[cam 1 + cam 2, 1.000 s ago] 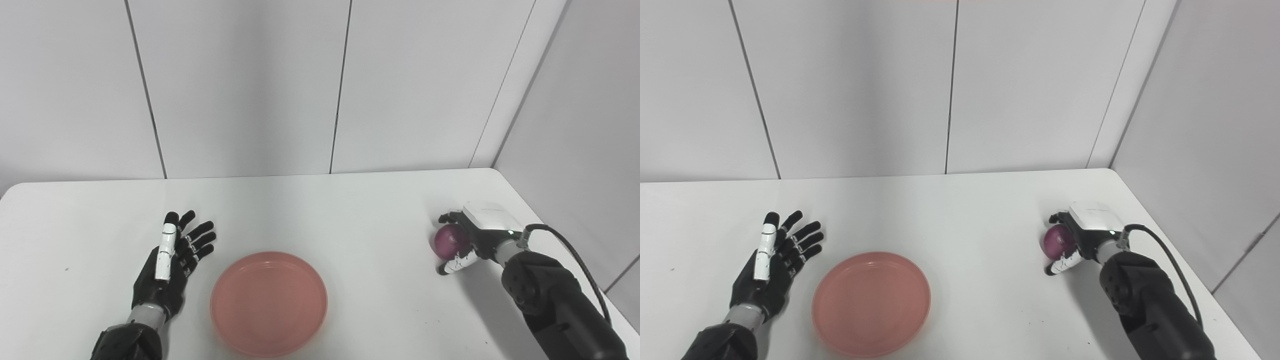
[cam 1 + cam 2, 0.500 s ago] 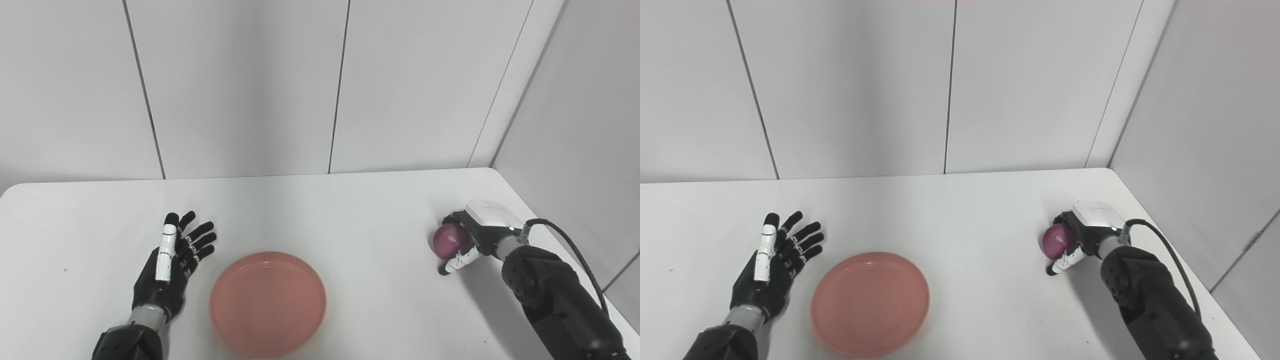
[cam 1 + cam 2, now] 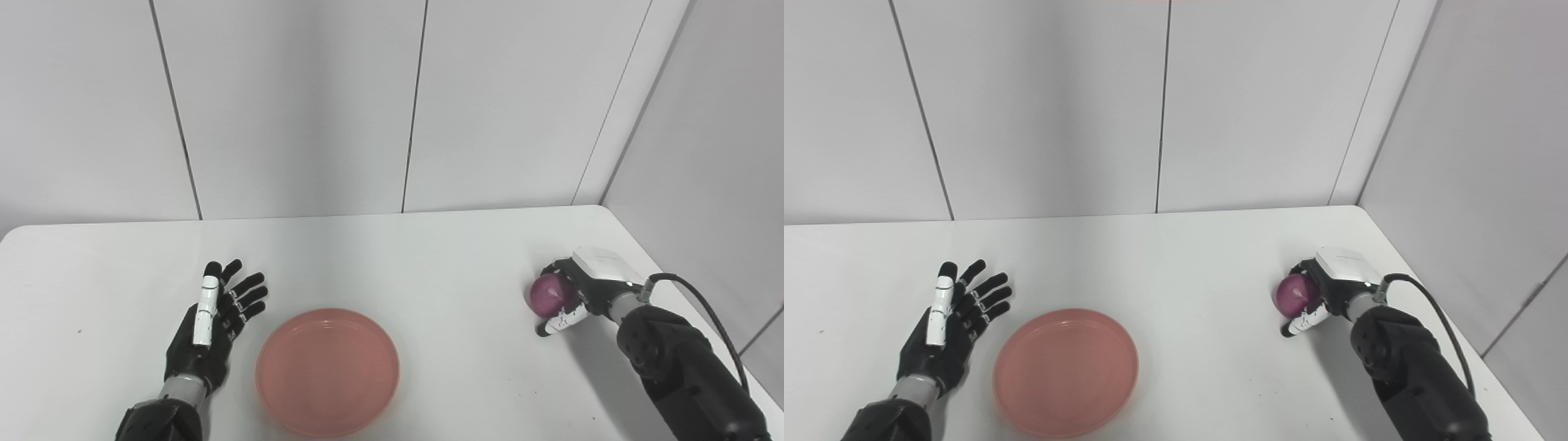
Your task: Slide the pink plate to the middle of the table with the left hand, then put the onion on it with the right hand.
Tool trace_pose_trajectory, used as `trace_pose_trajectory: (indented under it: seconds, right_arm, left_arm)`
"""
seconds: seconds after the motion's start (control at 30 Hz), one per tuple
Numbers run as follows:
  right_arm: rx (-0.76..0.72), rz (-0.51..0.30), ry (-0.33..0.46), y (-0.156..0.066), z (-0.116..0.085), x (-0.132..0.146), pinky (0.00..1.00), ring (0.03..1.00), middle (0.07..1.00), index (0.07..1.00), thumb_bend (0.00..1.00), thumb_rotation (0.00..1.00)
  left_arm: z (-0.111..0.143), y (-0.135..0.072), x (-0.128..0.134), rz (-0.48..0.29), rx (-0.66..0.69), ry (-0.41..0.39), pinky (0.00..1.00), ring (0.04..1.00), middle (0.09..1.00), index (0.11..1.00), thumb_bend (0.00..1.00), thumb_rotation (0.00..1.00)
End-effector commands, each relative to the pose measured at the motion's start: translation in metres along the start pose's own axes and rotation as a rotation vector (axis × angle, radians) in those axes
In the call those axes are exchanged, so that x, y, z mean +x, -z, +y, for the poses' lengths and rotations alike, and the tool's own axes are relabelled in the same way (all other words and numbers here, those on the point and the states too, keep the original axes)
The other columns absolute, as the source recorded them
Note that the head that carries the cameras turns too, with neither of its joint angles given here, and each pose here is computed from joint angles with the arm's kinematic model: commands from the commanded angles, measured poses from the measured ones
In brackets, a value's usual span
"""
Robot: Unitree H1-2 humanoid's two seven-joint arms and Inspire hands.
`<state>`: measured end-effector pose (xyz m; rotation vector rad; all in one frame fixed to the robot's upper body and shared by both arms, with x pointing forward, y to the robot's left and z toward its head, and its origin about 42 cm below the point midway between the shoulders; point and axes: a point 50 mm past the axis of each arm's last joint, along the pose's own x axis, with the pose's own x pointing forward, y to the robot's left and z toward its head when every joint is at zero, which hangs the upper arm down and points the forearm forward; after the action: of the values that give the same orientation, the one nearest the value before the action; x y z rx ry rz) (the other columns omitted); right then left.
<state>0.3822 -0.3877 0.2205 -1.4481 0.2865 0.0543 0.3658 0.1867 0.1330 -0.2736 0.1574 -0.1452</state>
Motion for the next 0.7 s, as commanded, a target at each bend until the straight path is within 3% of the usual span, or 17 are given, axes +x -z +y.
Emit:
trace_pose_trajectory:
  seconds: [0.0, 0.13, 0.33, 0.43, 0.67]
  right_arm:
    - [-0.025, -0.015, 0.047, 0.006, -0.015, 0.002, 0.51, 0.603, 0.680, 0.727, 0.87, 0.25]
    - [-0.021, -0.005, 0.038, 0.009, -0.012, 0.004, 0.51, 0.598, 0.661, 0.717, 0.85, 0.23]
    - [0.006, -0.008, 0.039, 0.014, -0.007, 0.007, 0.31, 0.383, 0.473, 0.650, 0.80, 0.14]
    - [0.026, -0.011, 0.045, 0.016, -0.004, 0.007, 0.26, 0.325, 0.420, 0.628, 0.78, 0.14]
    - [0.040, -0.014, 0.041, 0.016, 0.000, 0.008, 0.28, 0.350, 0.448, 0.619, 0.75, 0.17]
  left_arm:
    - [0.000, 0.021, -0.006, 0.096, -0.009, -0.028, 0.82, 0.794, 0.794, 0.889, 0.66, 0.93]
    - [-0.002, 0.022, -0.006, 0.097, -0.012, -0.029, 0.82, 0.793, 0.794, 0.887, 0.65, 0.93]
    - [-0.003, 0.022, -0.006, 0.094, -0.008, -0.026, 0.83, 0.792, 0.792, 0.893, 0.65, 0.93]
    - [-0.004, 0.022, -0.007, 0.097, -0.006, -0.026, 0.83, 0.795, 0.795, 0.893, 0.65, 0.93]
    - [-0.005, 0.022, -0.008, 0.104, -0.012, -0.027, 0.82, 0.790, 0.792, 0.891, 0.65, 0.93]
